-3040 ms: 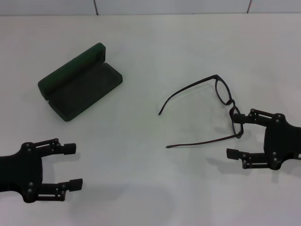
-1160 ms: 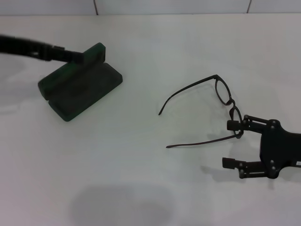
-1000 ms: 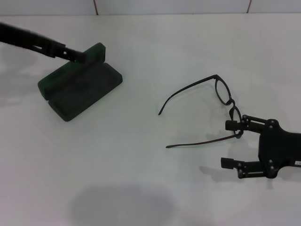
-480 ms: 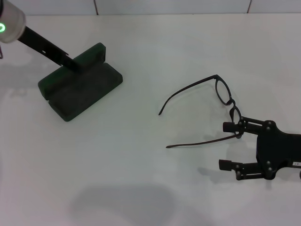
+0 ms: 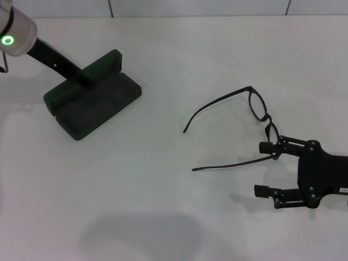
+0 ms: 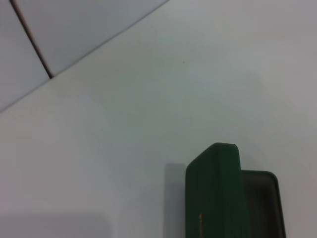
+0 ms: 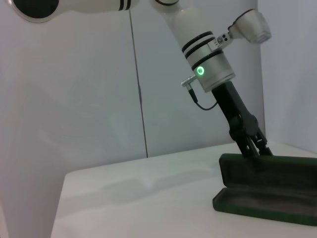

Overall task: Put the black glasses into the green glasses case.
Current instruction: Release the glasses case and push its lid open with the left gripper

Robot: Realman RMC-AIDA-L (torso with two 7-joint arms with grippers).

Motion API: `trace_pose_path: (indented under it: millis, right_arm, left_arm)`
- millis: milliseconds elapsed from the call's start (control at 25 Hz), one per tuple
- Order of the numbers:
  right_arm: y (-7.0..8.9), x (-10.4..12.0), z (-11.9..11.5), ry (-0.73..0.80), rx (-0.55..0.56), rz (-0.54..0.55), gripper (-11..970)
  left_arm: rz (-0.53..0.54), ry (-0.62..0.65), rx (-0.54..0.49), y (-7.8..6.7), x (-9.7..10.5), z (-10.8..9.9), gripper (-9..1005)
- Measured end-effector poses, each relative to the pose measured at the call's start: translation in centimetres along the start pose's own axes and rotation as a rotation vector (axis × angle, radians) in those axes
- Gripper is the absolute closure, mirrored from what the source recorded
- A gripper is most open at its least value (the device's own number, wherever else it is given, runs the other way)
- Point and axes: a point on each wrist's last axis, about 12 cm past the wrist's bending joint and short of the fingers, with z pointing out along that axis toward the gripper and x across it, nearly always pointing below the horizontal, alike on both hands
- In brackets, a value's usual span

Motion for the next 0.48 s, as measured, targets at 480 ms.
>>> trace_pose_path:
  millis: [480]
  right_arm:
    - [-0.06,0.10,0.05,0.010,0.001,0.001,86]
  left_arm:
    - [0.067,0.044,-0.069,-0.23,-0.53,0.16,475]
